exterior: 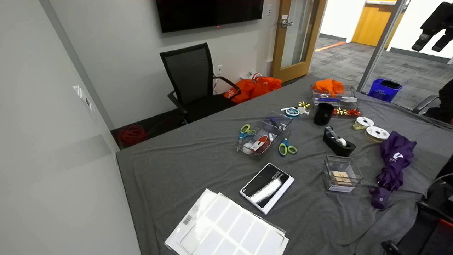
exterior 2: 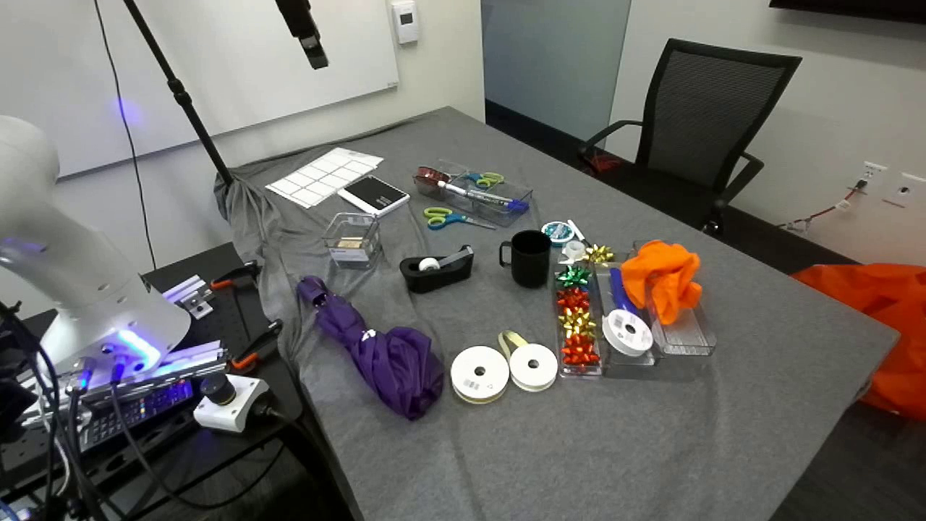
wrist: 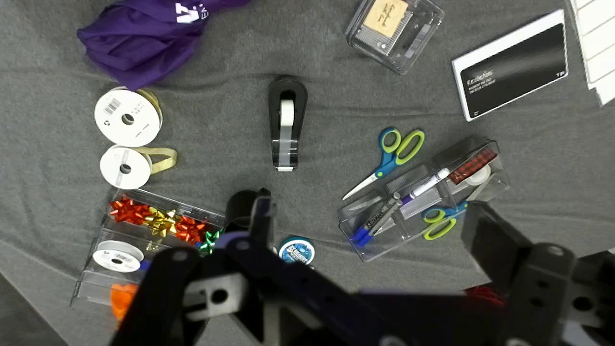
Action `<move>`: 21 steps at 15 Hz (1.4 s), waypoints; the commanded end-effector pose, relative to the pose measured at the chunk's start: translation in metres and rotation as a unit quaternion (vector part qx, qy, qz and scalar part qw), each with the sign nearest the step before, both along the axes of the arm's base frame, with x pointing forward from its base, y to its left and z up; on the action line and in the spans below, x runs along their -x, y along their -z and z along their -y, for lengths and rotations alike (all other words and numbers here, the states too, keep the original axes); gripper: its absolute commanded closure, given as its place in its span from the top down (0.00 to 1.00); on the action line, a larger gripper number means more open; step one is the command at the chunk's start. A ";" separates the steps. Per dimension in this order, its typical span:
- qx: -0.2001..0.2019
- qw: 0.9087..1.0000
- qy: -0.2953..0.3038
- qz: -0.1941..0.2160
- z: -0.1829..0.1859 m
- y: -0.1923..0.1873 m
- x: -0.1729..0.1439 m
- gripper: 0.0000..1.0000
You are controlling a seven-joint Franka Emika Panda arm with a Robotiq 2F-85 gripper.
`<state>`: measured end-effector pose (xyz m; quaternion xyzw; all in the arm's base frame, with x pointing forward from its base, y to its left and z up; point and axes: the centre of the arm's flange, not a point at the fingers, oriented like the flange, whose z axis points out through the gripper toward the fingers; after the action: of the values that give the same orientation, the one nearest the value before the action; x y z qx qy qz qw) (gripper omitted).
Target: Move the black cup closer to the purple umbrella
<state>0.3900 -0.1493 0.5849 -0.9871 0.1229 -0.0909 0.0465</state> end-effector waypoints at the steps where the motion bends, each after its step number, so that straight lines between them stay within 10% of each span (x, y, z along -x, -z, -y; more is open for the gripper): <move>1: 0.000 1.000 0.000 0.000 0.000 0.000 0.000 1.00; 21: 0.002 1.000 0.021 0.010 0.002 0.008 -0.029 1.00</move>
<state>0.3932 -0.1467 0.5850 -0.9871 0.1230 -0.0919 0.0444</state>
